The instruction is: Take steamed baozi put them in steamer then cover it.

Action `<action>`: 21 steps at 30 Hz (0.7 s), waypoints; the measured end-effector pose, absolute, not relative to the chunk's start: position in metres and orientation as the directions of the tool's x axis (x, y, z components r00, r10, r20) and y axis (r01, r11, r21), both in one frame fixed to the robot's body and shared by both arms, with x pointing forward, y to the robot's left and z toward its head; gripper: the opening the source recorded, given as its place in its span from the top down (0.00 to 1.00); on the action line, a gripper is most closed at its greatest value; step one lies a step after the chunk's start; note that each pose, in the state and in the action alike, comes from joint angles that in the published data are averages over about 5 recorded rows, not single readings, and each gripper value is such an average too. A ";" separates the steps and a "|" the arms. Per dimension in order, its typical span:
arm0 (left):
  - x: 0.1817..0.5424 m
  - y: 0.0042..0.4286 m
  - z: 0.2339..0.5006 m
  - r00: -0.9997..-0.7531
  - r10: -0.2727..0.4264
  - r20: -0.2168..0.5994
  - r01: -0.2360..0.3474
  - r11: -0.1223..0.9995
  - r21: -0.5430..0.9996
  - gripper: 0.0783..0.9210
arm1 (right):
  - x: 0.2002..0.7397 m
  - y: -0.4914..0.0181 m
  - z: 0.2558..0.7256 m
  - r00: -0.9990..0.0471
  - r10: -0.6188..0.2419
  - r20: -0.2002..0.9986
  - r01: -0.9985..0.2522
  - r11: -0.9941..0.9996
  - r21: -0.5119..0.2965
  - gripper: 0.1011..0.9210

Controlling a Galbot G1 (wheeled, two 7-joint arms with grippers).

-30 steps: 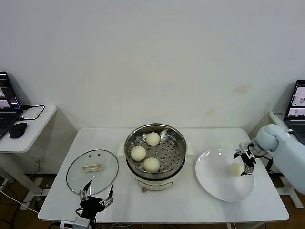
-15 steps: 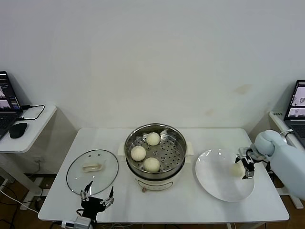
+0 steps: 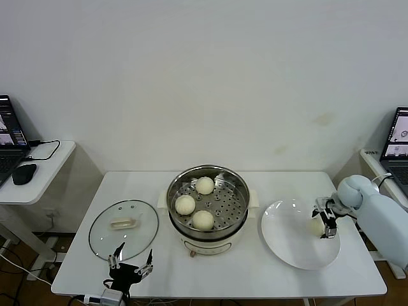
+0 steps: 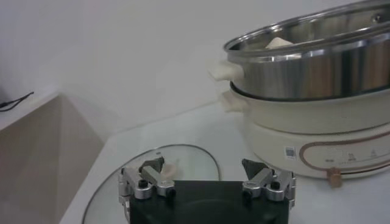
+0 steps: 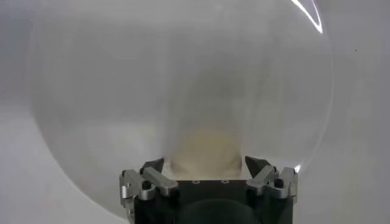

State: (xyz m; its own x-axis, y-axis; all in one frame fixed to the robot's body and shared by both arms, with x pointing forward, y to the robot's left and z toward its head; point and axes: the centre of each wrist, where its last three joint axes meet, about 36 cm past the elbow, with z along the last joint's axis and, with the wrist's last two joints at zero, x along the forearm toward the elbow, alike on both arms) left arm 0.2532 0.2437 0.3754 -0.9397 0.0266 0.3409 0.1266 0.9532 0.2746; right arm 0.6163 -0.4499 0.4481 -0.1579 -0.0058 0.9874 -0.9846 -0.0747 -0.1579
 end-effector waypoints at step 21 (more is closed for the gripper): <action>0.257 0.243 0.377 -0.943 0.033 0.330 0.130 0.952 0.278 0.12 | 0.623 -0.443 0.510 -0.204 -0.036 0.978 -0.978 -0.042 -0.205 0.45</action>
